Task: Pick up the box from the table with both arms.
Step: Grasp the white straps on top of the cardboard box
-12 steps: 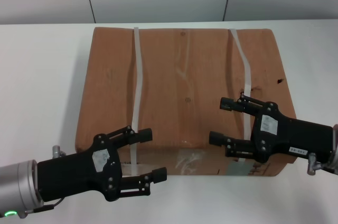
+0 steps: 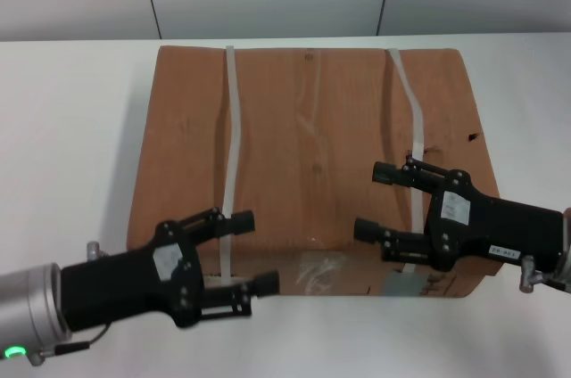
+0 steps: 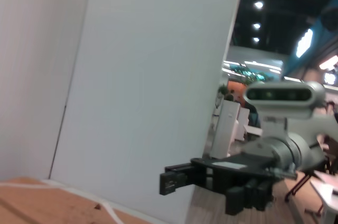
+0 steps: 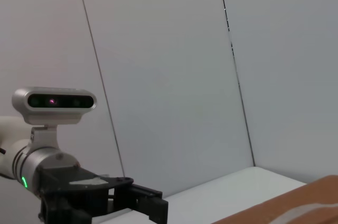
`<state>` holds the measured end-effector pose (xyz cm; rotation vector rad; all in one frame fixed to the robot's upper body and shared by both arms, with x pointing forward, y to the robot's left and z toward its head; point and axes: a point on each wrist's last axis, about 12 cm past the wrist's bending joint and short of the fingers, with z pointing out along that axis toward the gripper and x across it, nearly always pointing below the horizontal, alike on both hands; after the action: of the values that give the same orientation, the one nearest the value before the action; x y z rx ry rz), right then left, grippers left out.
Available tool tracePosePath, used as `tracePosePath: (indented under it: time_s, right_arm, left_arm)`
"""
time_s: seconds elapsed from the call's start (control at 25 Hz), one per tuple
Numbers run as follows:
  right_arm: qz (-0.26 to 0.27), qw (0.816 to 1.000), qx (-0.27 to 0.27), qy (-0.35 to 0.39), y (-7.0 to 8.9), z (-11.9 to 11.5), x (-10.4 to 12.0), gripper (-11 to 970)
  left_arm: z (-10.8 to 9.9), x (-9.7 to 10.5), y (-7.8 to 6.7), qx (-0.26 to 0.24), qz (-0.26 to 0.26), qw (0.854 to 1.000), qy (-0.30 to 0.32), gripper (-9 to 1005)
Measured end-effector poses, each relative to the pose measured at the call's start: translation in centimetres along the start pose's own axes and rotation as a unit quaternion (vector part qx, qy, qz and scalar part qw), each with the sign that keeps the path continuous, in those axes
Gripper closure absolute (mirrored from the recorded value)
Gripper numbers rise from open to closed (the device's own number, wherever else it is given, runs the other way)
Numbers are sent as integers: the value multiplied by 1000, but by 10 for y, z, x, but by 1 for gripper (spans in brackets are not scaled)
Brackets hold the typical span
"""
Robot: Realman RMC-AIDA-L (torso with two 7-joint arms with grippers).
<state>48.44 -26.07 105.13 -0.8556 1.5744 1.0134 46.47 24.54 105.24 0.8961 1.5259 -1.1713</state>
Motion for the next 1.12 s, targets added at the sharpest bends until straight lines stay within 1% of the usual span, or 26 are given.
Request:
tracePosePath:
  time_s: [0.08,0.16,0.24,0.32,0.36,0.4,0.48,0.52,0.56,0.64,0.72,0.88,0.96,1.12]
  right_arm:
    - [6,1000,11,-1,-2,-1,0,80]
    - [24,999,34,-6,-7,-3,0,80]
    - [59,996,71,-18,-15,-10,-1,81]
    - [105,988,111,-39,-22,-19,0,81]
    - [149,977,141,-63,-27,-28,1,81]
    - [149,977,141,-63,-27,-28,1,81]
    - [207,958,176,-94,-31,-39,5,81]
    - [228,950,189,-103,-32,-42,8,81]
    - [255,938,206,-116,-34,-46,12,81]
    - [291,920,231,-127,-35,-48,21,81]
    - [309,910,245,-125,-36,-46,26,80]
    - [325,904,254,-114,-38,-38,32,80]
    - [329,904,252,-107,-39,-32,33,80]
    - [327,910,240,-80,-43,-17,33,80]
  left_arm:
    - [-3,-4,5,-11,-26,1000,-7,119]
    - [-7,-9,10,-28,-50,998,-19,119]
    - [-13,-13,15,-49,-81,995,-35,119]
    - [-18,-16,21,-73,-120,989,-52,119]
    - [-22,-18,26,-93,-149,982,-64,119]
    - [-25,-19,31,-110,-170,976,-75,120]
    - [-31,-20,40,-148,-217,961,-92,120]
    - [-33,-19,44,-164,-238,953,-96,120]
    - [-34,-18,48,-181,-263,942,-99,120]
    - [-34,-16,54,-199,-295,929,-99,120]
    - [-31,-13,58,-207,-317,921,-98,120]
    - [-23,-8,65,-214,-341,911,-93,120]
    - [-19,-6,68,-224,-346,907,-88,120]
    - [-11,-2,72,-234,-347,905,-69,121]
